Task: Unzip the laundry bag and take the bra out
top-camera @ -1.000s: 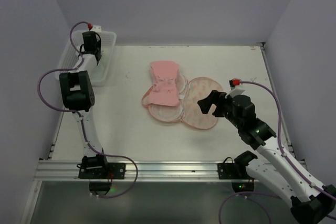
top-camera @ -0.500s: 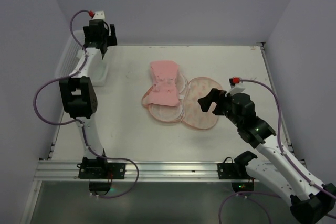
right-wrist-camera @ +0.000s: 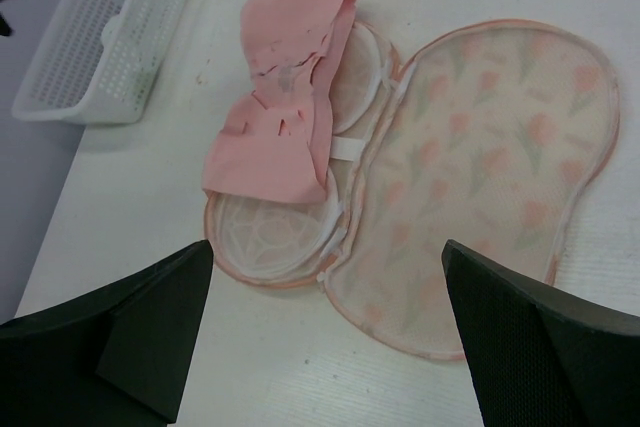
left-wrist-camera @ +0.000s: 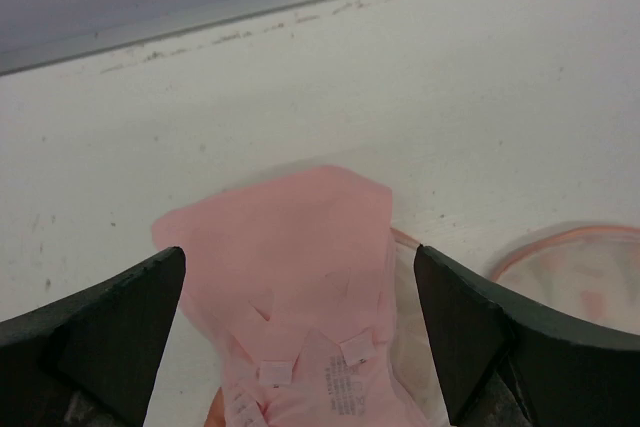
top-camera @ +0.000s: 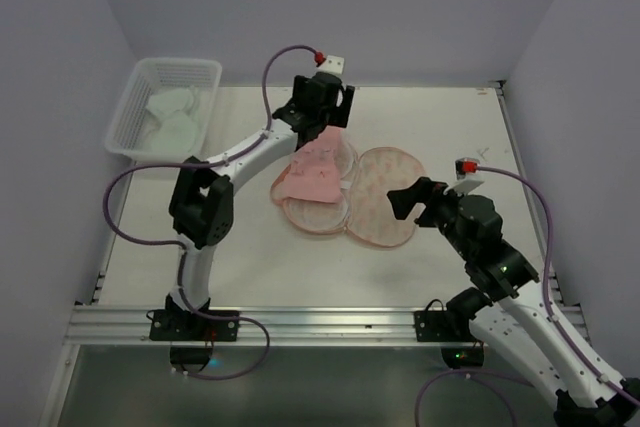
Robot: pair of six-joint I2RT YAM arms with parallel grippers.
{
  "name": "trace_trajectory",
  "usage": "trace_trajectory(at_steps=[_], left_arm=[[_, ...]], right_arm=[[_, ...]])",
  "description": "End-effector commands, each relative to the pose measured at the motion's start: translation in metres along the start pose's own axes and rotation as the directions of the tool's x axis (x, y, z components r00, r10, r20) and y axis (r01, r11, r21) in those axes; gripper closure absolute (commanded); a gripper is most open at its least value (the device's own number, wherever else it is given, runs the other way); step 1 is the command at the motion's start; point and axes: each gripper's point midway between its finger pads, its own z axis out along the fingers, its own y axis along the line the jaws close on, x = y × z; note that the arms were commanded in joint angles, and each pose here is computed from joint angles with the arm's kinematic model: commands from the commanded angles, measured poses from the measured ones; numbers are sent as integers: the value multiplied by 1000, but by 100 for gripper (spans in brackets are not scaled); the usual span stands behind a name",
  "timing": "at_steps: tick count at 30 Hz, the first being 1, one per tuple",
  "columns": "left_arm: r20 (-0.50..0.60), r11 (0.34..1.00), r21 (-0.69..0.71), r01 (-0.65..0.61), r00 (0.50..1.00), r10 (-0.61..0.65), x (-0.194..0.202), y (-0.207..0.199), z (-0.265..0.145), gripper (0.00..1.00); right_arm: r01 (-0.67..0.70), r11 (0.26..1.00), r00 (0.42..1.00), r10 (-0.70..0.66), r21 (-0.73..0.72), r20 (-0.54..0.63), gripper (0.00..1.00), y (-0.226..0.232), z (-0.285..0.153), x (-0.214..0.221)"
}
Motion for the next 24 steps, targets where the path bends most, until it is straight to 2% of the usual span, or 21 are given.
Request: trace_trajectory(at_steps=[1, 5, 9, 12, 14, 15, 17, 18, 19, 22, 24], left_arm=[[-78, 989, -126, -84, 994, 74, 39, 5, 24, 0], [-125, 977, -114, -179, 978, 164, 68, -27, 34, 0], [-173, 956, -144, -255, 958, 230, 96, -32, 41, 1], [-209, 947, -148, -285, 945, 252, 112, -30, 46, 7], [-221, 944, -151, -292, 941, 256, 118, -29, 46, 16], [-221, 944, -153, -291, 941, 255, 118, -29, 46, 20], [-216, 949, -152, -275, 947, 239, 114, -29, 42, 41], [-216, 951, -148, -270, 948, 235, 114, -29, 40, 53], [-204, 956, -142, -256, 953, 225, 108, -29, 36, 74], [-186, 968, -117, -221, 963, 197, 96, -33, 27, 93], [-186, 973, -105, -206, 965, 184, 93, -34, 21, 97]], right_arm=[[-35, 999, 999, 35, 23, 4, 1, -9, -4, 7], [-62, 998, 998, 61, 29, 7, 1, -15, -14, 13], [-86, 996, 996, 85, 31, 10, 1, -19, -22, 18], [-104, 994, 995, 104, 37, 3, 1, -23, -26, 23], [-118, 992, 993, 118, 39, 8, 1, -25, -29, 24], [-121, 992, 993, 121, 39, 6, 1, -25, -30, 25], [-129, 991, 992, 129, 38, 12, 1, -25, -33, 25], [-131, 991, 991, 131, 37, 13, 1, -26, -34, 25], [-135, 990, 991, 134, 35, 15, 1, -26, -35, 25], [-138, 990, 990, 137, 35, 13, 1, -26, -36, 26], [-140, 990, 990, 140, 26, 14, 1, -25, -37, 25]])
